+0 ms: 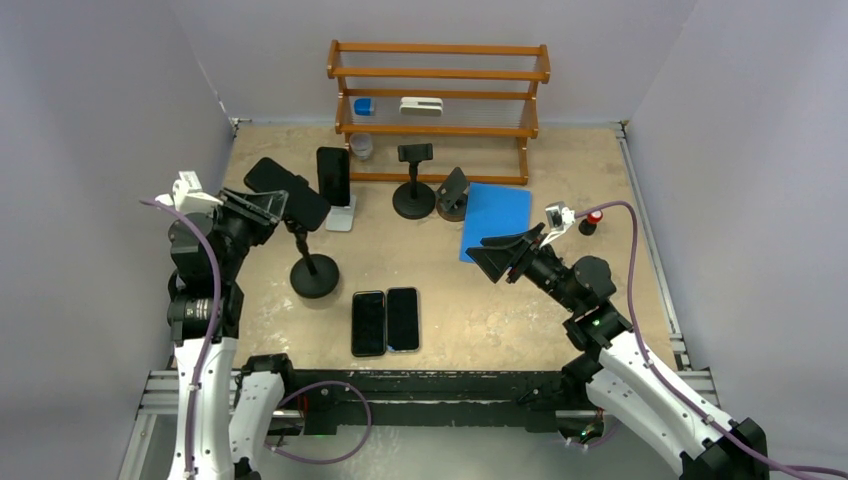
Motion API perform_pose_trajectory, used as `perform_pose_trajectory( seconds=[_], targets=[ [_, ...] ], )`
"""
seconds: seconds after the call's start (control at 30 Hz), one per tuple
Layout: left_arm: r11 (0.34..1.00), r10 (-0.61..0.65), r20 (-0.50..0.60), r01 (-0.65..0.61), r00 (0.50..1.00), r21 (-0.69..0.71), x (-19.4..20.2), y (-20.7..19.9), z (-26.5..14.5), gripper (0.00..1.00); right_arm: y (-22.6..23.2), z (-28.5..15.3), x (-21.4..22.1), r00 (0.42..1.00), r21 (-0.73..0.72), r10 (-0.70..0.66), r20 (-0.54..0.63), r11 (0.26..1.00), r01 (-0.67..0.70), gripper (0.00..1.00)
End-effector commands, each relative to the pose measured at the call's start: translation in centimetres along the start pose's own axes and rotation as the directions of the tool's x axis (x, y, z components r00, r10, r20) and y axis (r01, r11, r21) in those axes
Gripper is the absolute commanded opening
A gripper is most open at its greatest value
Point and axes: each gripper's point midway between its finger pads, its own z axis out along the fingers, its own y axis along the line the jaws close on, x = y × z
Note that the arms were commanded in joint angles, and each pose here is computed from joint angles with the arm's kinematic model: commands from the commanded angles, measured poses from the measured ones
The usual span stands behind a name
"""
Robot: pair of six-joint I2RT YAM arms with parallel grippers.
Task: Remove the phone from the phone stand
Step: Pick up the phone stand with the phone at the center of the board, then place the phone stand with the phone at the center of the board.
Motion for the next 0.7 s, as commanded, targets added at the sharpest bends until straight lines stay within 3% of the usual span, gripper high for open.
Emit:
perform_pose_trajectory(
  seconds=[0.0,0.67],
  targets=[
    [0.952,-0.015,0.138,-0.028,0.99,0.303,-4.9,-9.2,-2.6,0.0,2.0,0.1,-2.5,0.997,-0.053,-0.02,0.071,0.998,0.024,0.65],
    [0.842,-0.047,-0.139,0.114,0.989,0.527,-2.2,-14.0,-0.6,0.0,3.0,0.1,-4.8,0.991,-0.05,-0.014,0.13,0.999,0.02,0.66]
  ],
)
